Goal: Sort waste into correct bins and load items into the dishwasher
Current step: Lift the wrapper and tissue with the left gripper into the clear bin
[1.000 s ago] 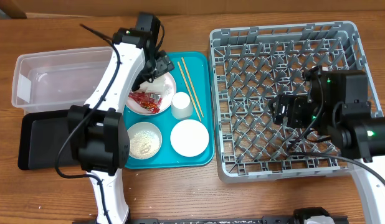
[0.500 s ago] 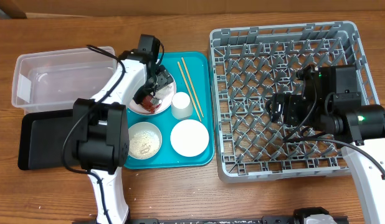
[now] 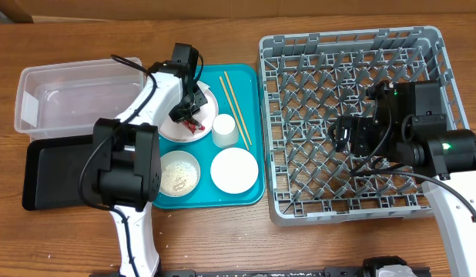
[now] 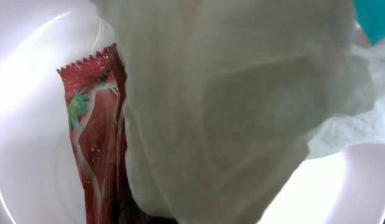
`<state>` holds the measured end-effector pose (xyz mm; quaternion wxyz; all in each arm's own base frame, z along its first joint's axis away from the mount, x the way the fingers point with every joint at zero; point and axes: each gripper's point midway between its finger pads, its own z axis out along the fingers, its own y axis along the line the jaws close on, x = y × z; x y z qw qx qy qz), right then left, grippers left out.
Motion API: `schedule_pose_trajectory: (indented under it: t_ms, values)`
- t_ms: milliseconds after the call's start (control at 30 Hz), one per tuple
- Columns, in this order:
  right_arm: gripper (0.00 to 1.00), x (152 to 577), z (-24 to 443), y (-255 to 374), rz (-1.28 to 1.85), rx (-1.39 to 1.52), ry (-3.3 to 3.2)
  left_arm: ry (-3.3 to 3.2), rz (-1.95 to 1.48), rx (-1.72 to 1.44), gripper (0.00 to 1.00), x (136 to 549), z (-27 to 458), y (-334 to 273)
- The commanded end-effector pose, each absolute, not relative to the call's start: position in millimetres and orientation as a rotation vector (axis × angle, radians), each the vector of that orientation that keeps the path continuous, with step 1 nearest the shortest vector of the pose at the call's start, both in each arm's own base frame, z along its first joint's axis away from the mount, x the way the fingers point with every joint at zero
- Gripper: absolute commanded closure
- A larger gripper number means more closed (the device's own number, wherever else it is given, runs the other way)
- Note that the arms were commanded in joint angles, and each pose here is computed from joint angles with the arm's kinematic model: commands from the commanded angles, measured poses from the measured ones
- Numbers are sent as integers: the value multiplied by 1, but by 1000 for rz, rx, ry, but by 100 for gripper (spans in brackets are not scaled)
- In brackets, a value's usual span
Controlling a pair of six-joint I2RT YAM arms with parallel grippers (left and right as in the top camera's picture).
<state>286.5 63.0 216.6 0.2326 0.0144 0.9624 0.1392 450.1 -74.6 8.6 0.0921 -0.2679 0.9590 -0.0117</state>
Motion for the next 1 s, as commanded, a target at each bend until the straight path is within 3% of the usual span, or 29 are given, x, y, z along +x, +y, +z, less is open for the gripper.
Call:
schedule_pose_trajectory:
  t_ms: [0, 400, 700, 967]
  values:
    - [0, 291, 227, 65, 401, 32, 2614, 2973, -16, -720, 96, 438, -13, -77]
    - [0, 291, 227, 67, 414, 28, 2614, 2901, -67, -490, 96, 479, 111, -85]
    - [0, 291, 227, 67, 414, 28, 2613, 2867, -77, -390, 96, 480, 163, -84]
    - [0, 287, 225, 67, 417, 30, 2628, 2841, -53, -564, 96, 467, 202, -22]
